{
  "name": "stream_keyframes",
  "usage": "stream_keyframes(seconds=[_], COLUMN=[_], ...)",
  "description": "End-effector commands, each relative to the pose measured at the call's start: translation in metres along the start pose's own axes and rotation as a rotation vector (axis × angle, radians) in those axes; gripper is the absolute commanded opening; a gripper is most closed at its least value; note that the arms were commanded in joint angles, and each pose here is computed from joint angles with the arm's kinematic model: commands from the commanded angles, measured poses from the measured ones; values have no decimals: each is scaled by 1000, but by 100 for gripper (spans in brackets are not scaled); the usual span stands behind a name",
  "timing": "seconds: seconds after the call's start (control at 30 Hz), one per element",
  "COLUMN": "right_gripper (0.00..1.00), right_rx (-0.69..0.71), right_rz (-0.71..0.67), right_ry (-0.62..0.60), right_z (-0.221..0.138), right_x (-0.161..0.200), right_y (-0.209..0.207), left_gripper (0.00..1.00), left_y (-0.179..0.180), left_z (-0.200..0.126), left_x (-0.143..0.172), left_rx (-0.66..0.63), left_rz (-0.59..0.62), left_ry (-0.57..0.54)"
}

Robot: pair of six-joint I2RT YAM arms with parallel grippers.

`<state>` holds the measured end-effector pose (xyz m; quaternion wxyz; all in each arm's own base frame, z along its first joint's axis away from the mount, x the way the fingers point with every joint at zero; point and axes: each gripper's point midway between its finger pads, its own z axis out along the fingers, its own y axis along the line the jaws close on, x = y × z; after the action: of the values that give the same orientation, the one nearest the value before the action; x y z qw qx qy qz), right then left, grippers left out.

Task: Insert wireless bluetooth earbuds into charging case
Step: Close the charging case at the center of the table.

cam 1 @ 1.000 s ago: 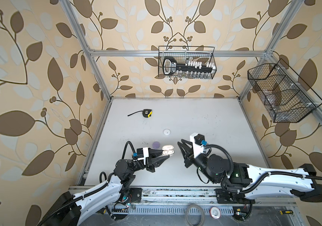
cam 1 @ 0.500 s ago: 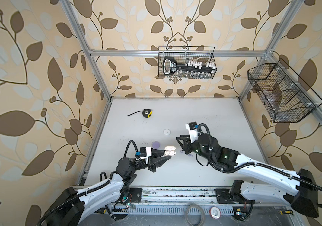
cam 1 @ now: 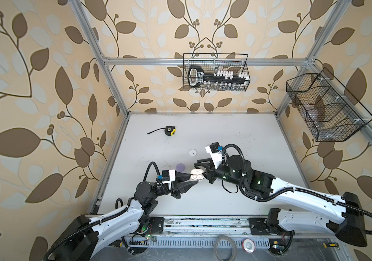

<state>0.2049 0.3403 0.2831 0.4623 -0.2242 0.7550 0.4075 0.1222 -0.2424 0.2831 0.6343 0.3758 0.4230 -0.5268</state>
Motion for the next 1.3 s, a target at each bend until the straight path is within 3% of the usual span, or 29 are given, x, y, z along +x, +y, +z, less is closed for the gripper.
stream_keyframes(seconds=[0.0, 0.27, 0.43, 0.73, 0.9, 1.07, 1.27], right_gripper=[24, 22, 22, 25, 31, 32, 31], right_rx=[-83, -179, -163, 128, 321, 437, 498], right_rz=[-29, -87, -88, -4, 106, 214, 245], right_ry=[-54, -84, -96, -195, -252, -239, -205], right_z=[-10, -27, -34, -73, -99, -105, -96], right_x=[-16, -14, -13, -23, -15, 9, 28], right_y=[20, 44, 41, -22, -85, -134, -156], left_gripper=[0, 0, 0, 0, 0, 0, 0], left_y=[-10, -9, -8, 10, 52, 91, 156], left_z=[6, 7, 7, 7, 1, 4, -17], left_x=[-31, -29, -29, -21, -5, 21, 60], left_rx=[54, 53, 48, -55, -287, -473, -869], left_rz=[67, 64, 64, 43, -21, -162, -379], left_ry=[-88, -82, -81, -51, 14, 156, 249])
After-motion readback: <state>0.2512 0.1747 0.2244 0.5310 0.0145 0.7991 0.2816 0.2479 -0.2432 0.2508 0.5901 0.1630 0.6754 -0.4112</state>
